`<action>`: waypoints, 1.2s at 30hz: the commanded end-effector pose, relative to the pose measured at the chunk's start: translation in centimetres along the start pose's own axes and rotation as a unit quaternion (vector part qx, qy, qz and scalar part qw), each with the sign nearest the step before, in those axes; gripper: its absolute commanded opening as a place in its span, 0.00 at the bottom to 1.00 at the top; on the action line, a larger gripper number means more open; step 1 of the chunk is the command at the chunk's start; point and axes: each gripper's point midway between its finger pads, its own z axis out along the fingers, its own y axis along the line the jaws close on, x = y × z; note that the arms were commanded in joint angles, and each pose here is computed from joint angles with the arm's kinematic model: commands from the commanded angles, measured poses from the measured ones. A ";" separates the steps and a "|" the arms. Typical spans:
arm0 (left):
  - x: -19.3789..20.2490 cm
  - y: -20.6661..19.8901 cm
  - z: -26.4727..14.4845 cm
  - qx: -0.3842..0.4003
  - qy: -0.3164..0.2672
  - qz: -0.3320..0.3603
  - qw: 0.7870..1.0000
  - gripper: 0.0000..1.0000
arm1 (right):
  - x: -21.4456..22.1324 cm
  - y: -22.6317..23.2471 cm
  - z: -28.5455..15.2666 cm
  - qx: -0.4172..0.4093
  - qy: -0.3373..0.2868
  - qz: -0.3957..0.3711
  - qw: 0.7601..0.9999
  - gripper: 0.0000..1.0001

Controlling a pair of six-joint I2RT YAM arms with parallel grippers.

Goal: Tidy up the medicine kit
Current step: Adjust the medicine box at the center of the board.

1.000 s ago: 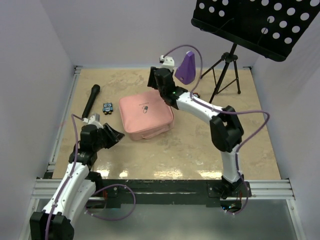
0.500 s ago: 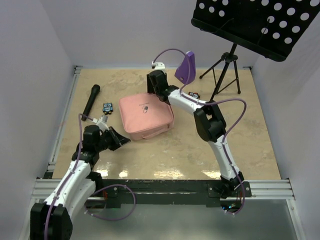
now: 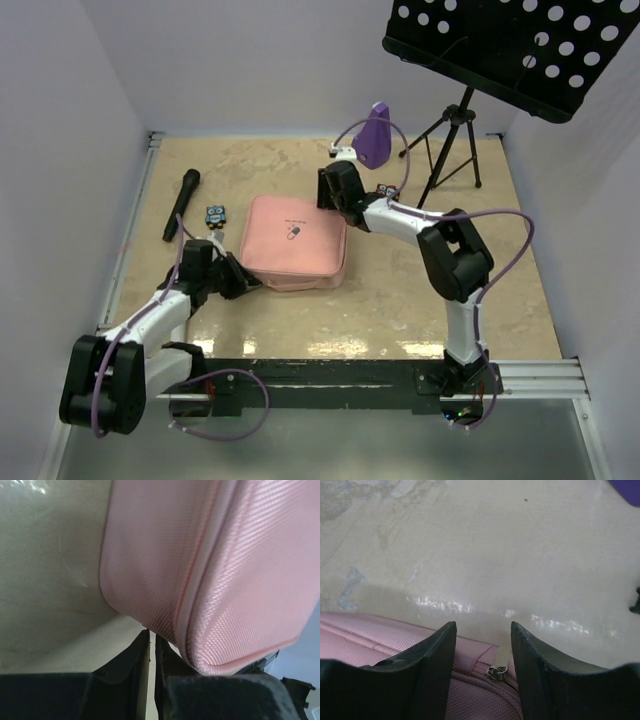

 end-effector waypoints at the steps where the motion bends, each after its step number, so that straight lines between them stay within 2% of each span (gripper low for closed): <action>1: -5.5 -3.9 0.9 0.032 -0.062 0.037 0.997 0.16 | 6.9 -0.2 -3.9 -0.031 0.092 -0.006 0.995 0.52; 10: -9.8 -7.6 2.9 0.061 -0.073 0.058 0.994 0.24 | 10.2 0.8 -10.2 -0.071 0.104 -0.001 0.992 0.53; 23: -13.3 -13.8 6.9 0.157 -0.054 0.076 0.983 0.27 | 11.9 4.2 -15.3 -0.138 0.109 0.013 0.984 0.55; 28: -15.5 -15.6 7.5 0.170 -0.063 0.087 0.980 0.27 | 9.3 4.0 -16.9 -0.132 0.082 0.018 0.988 0.58; 32: -18.1 -16.8 5.5 0.162 -0.107 0.113 0.974 0.31 | 5.5 2.6 -18.2 -0.099 0.038 0.020 0.994 0.64; 36: -19.4 -16.1 2.6 0.123 -0.151 0.130 0.972 0.39 | 2.7 0.8 -18.8 -0.081 0.003 0.035 0.996 0.66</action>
